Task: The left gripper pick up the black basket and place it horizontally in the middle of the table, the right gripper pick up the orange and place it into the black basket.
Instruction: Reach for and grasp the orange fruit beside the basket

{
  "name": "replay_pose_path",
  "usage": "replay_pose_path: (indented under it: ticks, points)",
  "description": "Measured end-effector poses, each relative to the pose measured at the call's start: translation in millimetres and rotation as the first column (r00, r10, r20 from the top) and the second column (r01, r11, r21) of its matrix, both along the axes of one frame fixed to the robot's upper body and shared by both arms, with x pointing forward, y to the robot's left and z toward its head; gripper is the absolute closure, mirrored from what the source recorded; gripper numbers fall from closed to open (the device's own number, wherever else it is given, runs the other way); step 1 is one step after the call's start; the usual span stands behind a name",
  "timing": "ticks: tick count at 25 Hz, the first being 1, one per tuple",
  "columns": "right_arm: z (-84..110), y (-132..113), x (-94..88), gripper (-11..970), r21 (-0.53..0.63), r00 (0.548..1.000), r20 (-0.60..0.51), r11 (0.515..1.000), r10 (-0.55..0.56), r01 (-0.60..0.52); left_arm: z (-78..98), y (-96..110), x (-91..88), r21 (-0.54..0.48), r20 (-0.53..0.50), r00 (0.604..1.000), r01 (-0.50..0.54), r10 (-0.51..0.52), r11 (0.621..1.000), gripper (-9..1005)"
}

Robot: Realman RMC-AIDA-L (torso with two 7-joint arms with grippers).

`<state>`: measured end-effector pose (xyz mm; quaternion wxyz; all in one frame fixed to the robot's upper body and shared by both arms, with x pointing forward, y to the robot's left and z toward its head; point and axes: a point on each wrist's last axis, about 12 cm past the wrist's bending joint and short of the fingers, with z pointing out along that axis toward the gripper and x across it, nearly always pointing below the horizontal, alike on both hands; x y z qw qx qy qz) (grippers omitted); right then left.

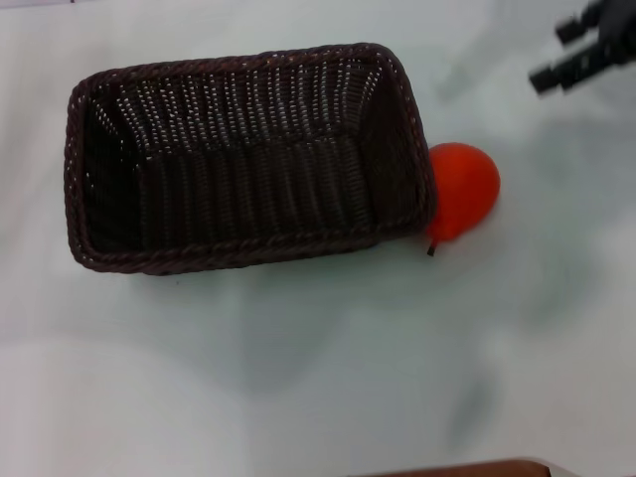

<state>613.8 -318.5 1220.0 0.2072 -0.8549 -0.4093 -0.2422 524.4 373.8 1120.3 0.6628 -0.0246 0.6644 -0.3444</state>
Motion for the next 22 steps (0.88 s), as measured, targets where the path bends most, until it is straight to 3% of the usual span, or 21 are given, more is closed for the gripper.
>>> replay_pose_path:
  ticks: [3, 8, 22]
  points:
    - [-10.9, 12, 2.5, 60, -0.077, 0.998, -0.064, 0.997, 0.021, -0.026, -1.5, -2, 0.7, -0.012, -0.004, 1.000, 0.005, -0.005, 1.000, 95]
    - [-31.6, 35, 0.1, 60, -0.108, 0.986, -0.143, 0.990, 0.079, -0.095, -2.7, -5, 0.3, -0.034, 0.001, 1.000, 0.021, -0.021, 0.999, 95]
    - [-70.9, 73, 8.7, 63, -0.130, 0.983, -0.134, 0.981, 0.129, -0.146, -1.0, -13, 5.9, -0.080, 0.006, 0.998, 0.058, -0.058, 0.995, 94]
